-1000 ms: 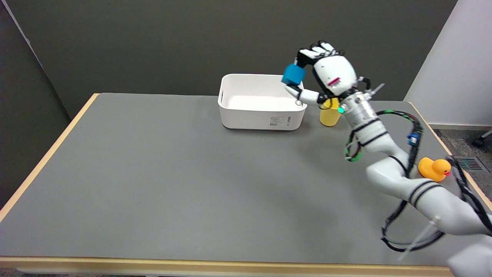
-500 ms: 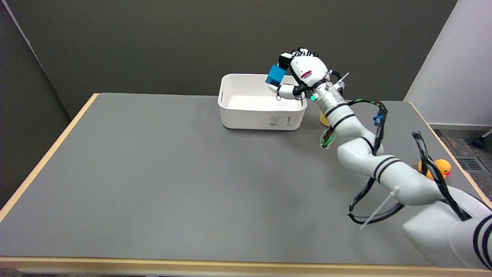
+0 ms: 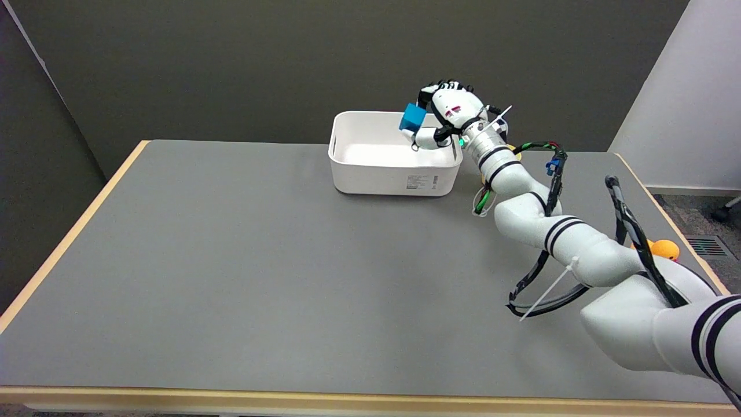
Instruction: Place the cube into the white box.
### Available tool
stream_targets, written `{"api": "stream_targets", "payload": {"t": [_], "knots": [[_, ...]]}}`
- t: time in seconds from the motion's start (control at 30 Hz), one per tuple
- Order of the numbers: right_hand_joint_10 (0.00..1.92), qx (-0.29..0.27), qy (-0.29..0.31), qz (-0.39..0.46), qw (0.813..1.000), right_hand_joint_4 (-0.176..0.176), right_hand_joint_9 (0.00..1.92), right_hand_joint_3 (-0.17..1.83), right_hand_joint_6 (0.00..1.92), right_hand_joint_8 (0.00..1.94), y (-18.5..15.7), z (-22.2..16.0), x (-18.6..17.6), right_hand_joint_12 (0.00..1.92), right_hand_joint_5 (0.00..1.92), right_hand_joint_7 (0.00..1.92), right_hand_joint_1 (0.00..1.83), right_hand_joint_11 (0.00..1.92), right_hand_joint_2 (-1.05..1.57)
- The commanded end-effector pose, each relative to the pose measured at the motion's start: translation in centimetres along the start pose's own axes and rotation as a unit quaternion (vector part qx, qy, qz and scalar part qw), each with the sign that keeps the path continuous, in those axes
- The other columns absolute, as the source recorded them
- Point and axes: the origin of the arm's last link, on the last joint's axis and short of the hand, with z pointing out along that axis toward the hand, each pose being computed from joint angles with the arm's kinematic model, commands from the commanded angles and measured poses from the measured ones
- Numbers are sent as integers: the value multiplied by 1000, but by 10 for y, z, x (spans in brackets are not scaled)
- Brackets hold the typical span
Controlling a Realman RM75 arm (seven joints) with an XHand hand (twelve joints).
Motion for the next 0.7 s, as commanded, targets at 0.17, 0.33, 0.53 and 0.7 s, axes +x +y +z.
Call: {"api": "stream_targets", "payload": {"t": [0.17,0.33,0.53,0.7], "knots": [[-1,-36,-21,108,993,27,-1,845,88,-1,5,-7,-7,536,3,-1,445,-1,535],[-1,6,21,99,995,73,-1,722,247,-1,-3,-21,10,759,17,-1,433,-1,577],[88,108,172,102,974,55,-1,808,294,1,-23,-91,50,609,64,-1,379,-1,591],[551,110,257,144,949,27,-1,807,383,254,-10,-168,76,842,205,136,400,-1,652]]}}
